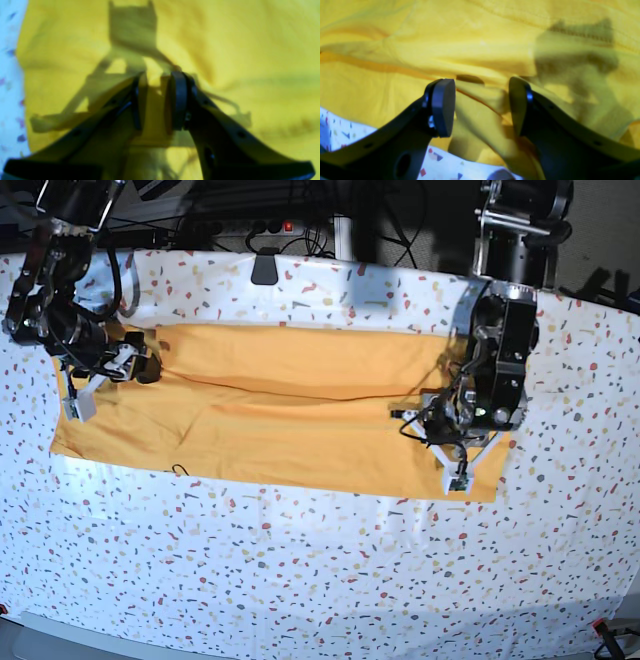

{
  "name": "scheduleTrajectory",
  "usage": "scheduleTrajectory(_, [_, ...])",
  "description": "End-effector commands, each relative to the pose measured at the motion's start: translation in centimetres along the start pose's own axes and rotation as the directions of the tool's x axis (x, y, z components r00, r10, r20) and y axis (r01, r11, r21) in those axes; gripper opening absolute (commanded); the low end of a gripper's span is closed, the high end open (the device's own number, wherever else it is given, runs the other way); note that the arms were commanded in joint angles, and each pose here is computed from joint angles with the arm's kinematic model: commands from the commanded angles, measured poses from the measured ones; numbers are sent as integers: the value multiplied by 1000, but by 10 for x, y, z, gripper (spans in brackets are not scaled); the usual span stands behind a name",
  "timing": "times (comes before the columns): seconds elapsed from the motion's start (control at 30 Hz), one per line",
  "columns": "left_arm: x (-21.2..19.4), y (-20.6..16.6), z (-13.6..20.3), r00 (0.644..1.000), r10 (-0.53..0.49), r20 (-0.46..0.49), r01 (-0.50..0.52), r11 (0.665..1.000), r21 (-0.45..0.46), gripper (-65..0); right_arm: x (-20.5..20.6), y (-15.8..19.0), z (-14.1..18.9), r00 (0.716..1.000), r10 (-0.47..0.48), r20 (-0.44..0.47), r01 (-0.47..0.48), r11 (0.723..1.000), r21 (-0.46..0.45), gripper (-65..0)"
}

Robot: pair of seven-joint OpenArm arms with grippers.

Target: Fold the T-shirt properly

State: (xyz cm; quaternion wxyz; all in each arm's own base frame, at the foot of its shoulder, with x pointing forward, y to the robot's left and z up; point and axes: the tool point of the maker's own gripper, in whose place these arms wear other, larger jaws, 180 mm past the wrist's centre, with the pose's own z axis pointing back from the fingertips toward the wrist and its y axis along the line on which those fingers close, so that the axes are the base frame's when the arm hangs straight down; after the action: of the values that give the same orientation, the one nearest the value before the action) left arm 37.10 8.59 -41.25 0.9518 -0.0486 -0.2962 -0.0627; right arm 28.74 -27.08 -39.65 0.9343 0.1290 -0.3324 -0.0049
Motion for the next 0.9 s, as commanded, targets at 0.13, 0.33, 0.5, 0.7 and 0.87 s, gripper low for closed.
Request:
scheduleTrajectory(0.13, [45, 6, 22, 988, -55, 143, 47, 997, 58, -486, 47, 5, 6, 993, 12, 114, -15, 999, 29, -306])
scheduleTrajectory(0.33, [83, 46, 57, 948, -194, 254, 104, 938, 331, -486, 72, 32, 14, 983, -40, 180, 10, 986, 169, -306])
scheduleTrajectory(0.5, [91, 52, 67, 936, -228, 267, 115, 918, 380, -486, 87, 50, 30, 978, 29, 208, -69, 980, 186, -306])
scheduleTrajectory(0.7, [91, 52, 67, 937, -227, 267, 115, 918, 379, -486, 90, 57, 39, 977, 84, 196, -119, 978, 172, -306])
scheduleTrajectory(0.87, [90, 51, 66, 937, -227, 265, 116, 918, 379, -476, 90, 57, 39, 977, 84, 196, -119, 978, 172, -306])
